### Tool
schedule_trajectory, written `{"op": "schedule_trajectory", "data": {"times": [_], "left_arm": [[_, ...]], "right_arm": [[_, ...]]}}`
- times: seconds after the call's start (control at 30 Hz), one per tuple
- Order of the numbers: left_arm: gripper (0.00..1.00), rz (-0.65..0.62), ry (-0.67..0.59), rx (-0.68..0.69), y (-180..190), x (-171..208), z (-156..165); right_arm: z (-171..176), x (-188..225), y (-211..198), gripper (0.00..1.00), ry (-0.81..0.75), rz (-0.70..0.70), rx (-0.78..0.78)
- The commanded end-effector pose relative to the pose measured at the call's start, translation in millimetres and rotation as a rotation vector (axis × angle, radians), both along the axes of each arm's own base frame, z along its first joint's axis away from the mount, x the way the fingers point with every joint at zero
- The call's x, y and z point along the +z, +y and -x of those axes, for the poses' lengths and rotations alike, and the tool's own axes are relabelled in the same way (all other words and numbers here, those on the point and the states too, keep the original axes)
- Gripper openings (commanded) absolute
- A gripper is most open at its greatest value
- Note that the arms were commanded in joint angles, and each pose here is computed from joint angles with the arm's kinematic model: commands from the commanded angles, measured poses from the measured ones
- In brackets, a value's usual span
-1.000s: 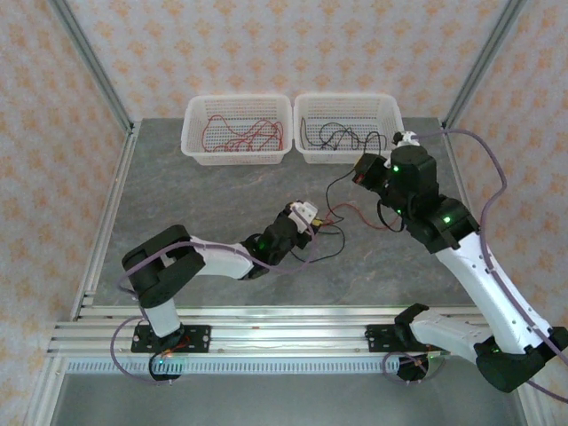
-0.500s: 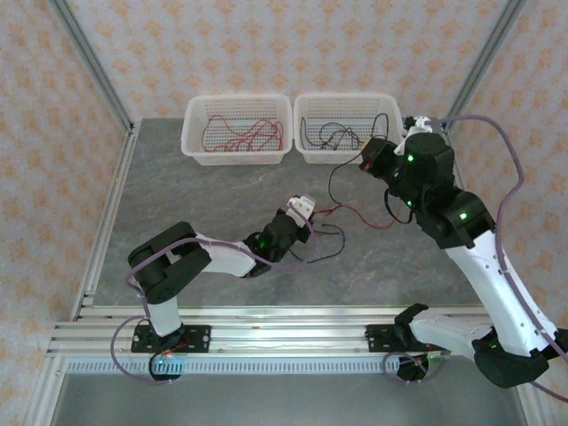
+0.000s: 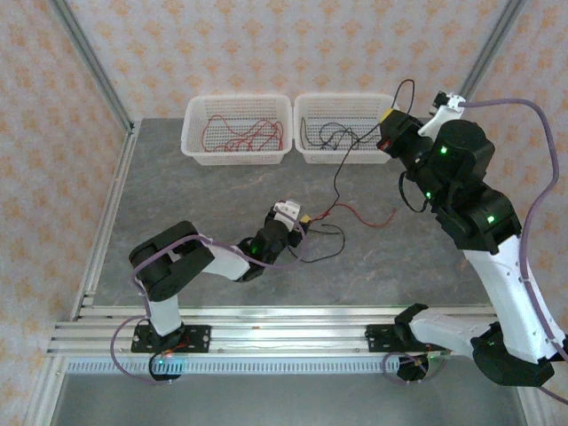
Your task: Untangle the cables
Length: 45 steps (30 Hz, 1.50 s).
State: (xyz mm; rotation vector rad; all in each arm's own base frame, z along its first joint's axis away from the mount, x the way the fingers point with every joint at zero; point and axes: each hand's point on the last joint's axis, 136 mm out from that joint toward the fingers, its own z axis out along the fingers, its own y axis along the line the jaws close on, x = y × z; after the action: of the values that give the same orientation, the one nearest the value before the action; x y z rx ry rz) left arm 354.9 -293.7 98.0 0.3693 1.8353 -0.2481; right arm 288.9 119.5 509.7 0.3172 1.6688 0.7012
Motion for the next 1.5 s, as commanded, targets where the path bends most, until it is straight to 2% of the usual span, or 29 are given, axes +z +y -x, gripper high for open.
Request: {"op": "schedule_trajectory", "data": {"times": [0.0,0.2,0.47,0.8,1.03,1.27,1.47], "left_arm": [[0.66,0.062,-0.023,0.032,9,17,1],[0.66,0.036,0.001,0.042,14,4,3],[0.66,0.073,0.046,0.030,10,-11,7],[0.66,0.079,0.033,0.047,21,1,13],[0.69,0.087,-0.011,0.043,26,35,24],[0.75,0.126,-0.058,0.035,32,74,42],[0.77,0.161,-0.073,0.045,42,98,57]], "right_arm": [[0,33,-10,0.00,-0.109,-0.019,-0.047],[5,65,-21,0.00,-0.197,-0.045,-0.092],[16,106,-35,0.00,-0.309,-0.092,-0.138],[7,127,-41,0.00,-0.383,-0.035,-0.218],[-25,127,-20,0.00,-0.425,0.080,-0.221],[-65,120,-9,0.00,-0.433,0.198,-0.298],[-103,107,-4,0.00,-0.421,0.283,-0.370]]}}
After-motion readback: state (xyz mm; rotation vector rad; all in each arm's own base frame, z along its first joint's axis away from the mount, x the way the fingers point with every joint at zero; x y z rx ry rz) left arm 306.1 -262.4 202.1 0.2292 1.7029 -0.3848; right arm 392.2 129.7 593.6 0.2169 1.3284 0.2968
